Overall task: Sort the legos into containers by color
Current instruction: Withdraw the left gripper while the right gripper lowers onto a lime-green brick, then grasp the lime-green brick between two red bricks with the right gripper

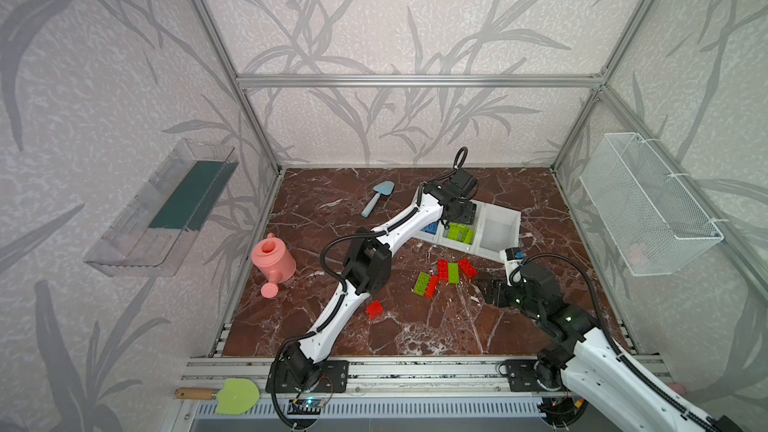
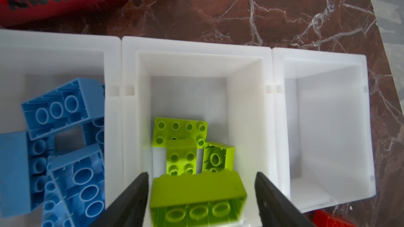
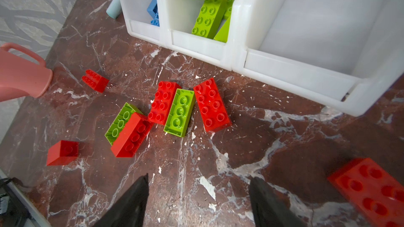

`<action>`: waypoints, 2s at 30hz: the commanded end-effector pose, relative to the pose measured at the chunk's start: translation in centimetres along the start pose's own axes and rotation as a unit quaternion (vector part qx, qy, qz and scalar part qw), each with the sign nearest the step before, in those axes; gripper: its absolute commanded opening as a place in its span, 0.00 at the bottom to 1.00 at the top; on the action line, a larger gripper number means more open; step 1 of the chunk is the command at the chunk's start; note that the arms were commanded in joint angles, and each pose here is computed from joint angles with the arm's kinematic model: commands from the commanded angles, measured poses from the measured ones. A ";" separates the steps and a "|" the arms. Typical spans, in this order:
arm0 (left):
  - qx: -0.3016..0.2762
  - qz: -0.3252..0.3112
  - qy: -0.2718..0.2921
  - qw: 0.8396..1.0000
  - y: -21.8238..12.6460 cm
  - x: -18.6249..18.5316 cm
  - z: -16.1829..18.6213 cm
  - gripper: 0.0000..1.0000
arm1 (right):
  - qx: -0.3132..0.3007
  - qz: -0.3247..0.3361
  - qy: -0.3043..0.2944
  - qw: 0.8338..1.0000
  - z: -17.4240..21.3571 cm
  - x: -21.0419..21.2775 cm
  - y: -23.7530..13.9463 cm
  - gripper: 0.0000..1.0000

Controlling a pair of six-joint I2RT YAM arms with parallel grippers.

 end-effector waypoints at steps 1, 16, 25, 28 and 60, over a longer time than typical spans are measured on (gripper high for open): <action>-0.012 0.013 0.014 1.000 -2.4 -0.7 -0.8 0.82 | 0.001 0.035 -0.011 0.999 -0.3 0.5 -0.1 0.72; -0.132 -0.013 -0.032 0.991 -14.5 2.1 5.6 0.84 | 0.053 0.122 -0.048 0.990 0.4 5.3 3.8 0.70; -0.152 -0.032 -0.074 0.985 -18.9 5.7 13.7 0.83 | 0.057 0.158 -0.052 0.984 0.5 6.4 6.4 0.70; -0.150 -0.042 -0.085 0.984 -19.5 6.8 16.2 0.83 | 0.065 0.170 -0.054 0.982 0.8 6.3 7.2 0.69; -0.102 -0.112 -0.115 0.982 -18.6 11.3 25.7 0.83 | 0.107 0.213 -0.028 0.971 1.1 5.0 13.1 0.62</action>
Point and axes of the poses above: each gripper's point midway between its finger pads, its own y axis out along the fingers, its own x axis along the line the jaws close on, z = x × y, the point moved 8 cm from there along -y, back along the fingers, and after that the axes turned 8 degrees about y, right-handed, at the moved point
